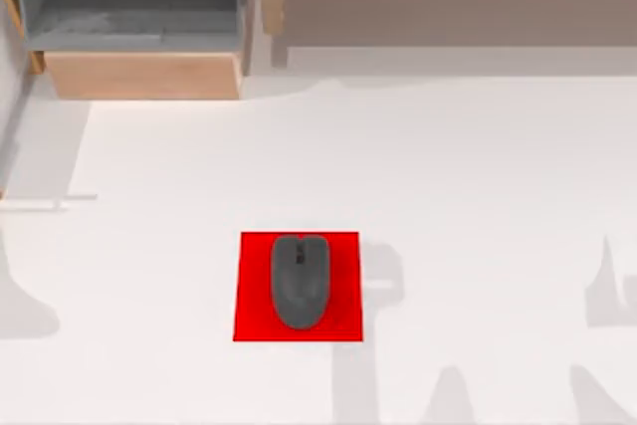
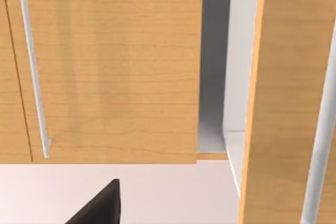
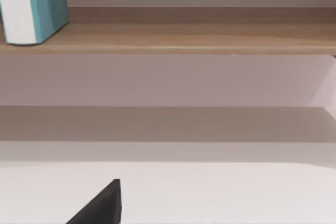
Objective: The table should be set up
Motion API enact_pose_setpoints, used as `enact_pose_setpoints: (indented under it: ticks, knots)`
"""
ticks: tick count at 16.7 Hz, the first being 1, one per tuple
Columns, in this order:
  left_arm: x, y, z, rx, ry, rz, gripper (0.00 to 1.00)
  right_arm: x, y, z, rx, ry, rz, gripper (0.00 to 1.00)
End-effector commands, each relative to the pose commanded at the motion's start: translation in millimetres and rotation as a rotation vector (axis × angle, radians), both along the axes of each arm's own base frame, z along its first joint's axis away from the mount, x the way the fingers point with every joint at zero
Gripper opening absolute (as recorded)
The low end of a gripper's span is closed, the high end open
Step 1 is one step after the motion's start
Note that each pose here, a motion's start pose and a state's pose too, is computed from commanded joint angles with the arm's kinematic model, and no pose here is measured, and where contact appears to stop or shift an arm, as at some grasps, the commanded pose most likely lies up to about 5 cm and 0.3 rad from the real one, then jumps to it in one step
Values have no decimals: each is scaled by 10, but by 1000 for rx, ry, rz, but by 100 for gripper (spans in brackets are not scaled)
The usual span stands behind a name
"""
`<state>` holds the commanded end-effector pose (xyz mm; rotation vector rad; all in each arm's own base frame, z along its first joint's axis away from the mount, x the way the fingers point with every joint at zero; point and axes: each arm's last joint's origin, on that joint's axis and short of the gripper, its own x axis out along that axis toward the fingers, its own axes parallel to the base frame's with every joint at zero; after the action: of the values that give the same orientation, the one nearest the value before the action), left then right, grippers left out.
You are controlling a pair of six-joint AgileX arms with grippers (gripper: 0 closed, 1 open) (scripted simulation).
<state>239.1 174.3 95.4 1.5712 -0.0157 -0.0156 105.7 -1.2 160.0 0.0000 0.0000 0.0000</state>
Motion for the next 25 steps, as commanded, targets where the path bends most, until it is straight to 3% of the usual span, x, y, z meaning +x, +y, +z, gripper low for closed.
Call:
enact_pose_setpoints:
  ticks: [7,20,25]
  knots:
    - [153,-2,-3,0,0,0,100,0,0,0,0,0,0,100]
    - [153,-2,-3,0,0,0,2,0,0,0,0,0,0,100]
    - [153,-2,-3,0,0,0,0,0,0,0,0,0,0,100]
